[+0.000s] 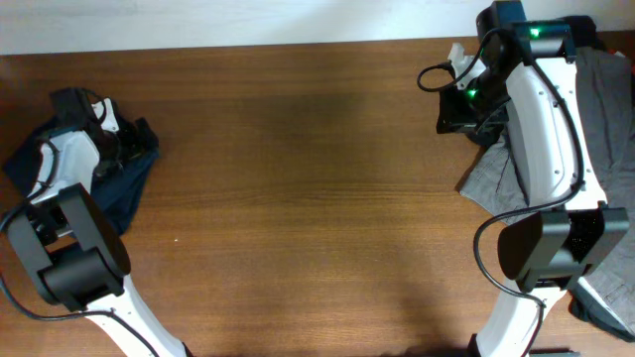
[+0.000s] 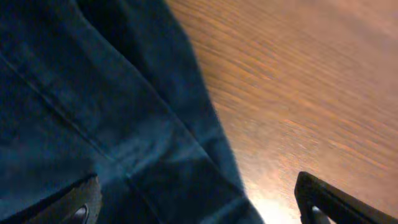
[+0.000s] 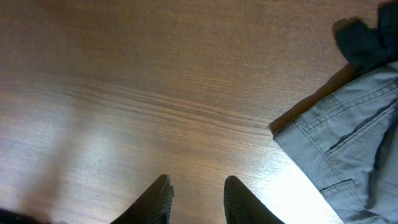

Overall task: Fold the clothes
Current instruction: 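Push the navy shorts further to the table's left edge with the left gripper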

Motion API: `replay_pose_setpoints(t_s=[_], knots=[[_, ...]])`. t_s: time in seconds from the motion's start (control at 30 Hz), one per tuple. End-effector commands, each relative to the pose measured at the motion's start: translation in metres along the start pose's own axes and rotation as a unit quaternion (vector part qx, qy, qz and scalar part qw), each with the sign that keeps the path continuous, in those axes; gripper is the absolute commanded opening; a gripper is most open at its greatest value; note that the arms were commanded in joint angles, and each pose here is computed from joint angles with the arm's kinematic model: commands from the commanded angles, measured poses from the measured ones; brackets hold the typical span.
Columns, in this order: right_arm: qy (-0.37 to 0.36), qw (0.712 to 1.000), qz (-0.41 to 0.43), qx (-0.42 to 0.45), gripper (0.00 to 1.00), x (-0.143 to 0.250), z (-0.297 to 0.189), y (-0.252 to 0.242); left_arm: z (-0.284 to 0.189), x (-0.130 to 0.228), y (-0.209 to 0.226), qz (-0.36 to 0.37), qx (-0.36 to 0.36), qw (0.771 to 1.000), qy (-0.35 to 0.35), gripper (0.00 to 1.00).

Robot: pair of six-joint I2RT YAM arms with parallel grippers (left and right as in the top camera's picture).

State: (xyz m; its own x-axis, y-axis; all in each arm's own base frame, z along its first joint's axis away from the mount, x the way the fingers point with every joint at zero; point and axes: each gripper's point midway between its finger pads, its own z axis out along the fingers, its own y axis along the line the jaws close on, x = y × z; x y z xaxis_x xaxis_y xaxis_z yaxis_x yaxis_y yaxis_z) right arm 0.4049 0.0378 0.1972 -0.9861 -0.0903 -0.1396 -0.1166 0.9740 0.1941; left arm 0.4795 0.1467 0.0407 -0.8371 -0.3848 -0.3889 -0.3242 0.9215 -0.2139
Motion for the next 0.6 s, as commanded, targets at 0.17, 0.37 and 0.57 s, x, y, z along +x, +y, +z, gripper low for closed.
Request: replay_pose_setpoints(t_s=[0.17, 0.37, 0.57], knots=[[-0.015, 1.0, -0.012, 0.0, 0.33, -0.002, -0.008, 0.005, -0.092, 0.0, 0.018, 0.038, -0.121, 0.99, 0.057, 0.99], [-0.016, 1.0, -0.012, 0.0, 0.33, -0.003, -0.008, 0.005, -0.111, 0.019, 0.054, 0.005, -0.209, 0.974, 0.089, 0.99], [-0.01, 1.0, -0.011, 0.0, 0.33, 0.0, -0.008, 0.005, -0.098, 0.037, 0.084, -0.053, -0.22, 0.969, 0.097, 0.98]])
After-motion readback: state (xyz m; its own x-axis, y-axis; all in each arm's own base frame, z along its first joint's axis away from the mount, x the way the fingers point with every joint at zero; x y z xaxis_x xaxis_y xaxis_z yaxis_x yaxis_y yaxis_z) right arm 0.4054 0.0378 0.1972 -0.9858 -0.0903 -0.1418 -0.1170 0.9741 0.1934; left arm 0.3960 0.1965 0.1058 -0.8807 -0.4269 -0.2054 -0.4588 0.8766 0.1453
